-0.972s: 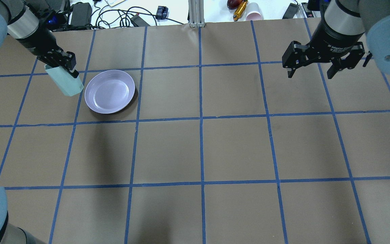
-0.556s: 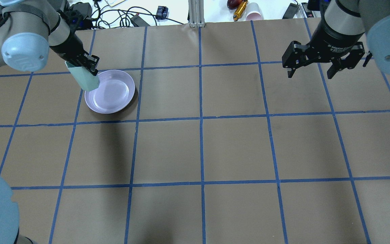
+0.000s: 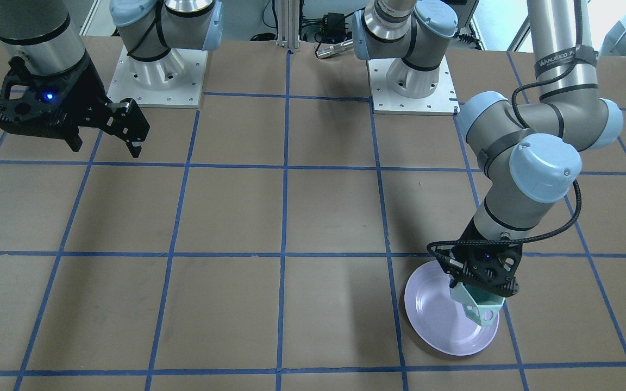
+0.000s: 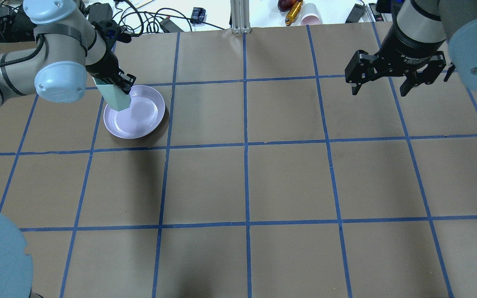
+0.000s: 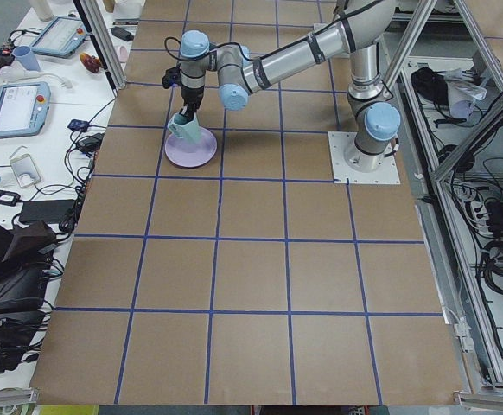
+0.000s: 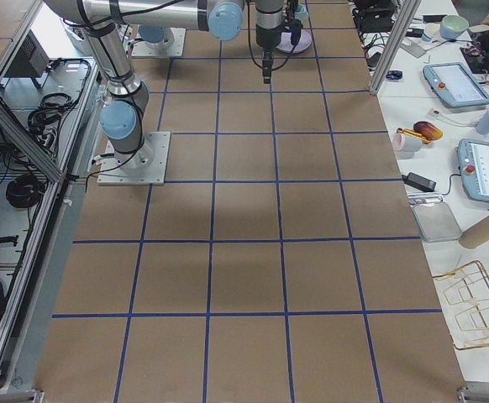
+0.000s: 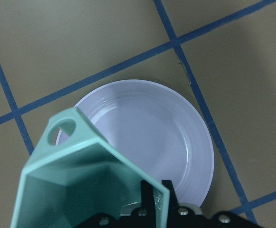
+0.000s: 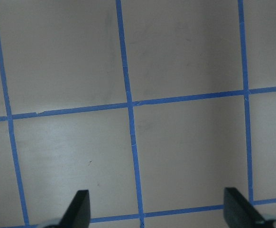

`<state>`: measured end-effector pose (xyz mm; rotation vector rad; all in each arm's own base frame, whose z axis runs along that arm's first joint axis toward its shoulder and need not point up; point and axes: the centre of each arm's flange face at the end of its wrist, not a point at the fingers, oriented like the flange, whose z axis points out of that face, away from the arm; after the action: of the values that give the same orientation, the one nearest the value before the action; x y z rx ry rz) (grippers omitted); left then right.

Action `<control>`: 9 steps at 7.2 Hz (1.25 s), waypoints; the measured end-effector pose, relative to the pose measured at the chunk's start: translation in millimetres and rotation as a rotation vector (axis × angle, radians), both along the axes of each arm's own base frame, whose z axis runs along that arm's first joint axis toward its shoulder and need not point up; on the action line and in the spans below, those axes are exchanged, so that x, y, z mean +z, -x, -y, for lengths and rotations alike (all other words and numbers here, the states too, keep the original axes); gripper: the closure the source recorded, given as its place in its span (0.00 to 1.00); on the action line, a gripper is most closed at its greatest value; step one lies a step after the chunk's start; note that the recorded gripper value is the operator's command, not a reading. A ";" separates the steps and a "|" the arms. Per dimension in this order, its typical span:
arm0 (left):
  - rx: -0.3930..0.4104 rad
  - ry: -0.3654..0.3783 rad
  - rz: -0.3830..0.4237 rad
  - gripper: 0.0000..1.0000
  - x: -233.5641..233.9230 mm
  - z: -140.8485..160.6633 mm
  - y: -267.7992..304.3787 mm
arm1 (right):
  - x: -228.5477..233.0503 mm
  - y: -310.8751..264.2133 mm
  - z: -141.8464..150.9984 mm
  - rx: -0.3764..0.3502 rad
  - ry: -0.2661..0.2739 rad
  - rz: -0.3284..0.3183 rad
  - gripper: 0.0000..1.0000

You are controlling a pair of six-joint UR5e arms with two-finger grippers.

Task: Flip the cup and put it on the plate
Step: 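Lower the mug onto the plate center with the left gripper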

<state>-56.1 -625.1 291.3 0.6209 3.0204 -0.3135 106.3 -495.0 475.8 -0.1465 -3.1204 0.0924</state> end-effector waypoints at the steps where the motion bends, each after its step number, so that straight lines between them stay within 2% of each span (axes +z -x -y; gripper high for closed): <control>1: -0.002 0.027 -0.001 1.00 -12.6 -6.9 1.4 | 0.2 0.0 -0.1 0.000 0.000 0.000 0.00; 9: -0.004 0.105 -0.019 1.00 -43.2 -21.3 3.4 | 0.1 0.1 -0.1 0.000 0.000 -0.001 0.00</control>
<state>-59.5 -603.8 248.1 0.6196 2.9969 -0.4779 106.2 -494.9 476.0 -0.1466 -3.1195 0.0928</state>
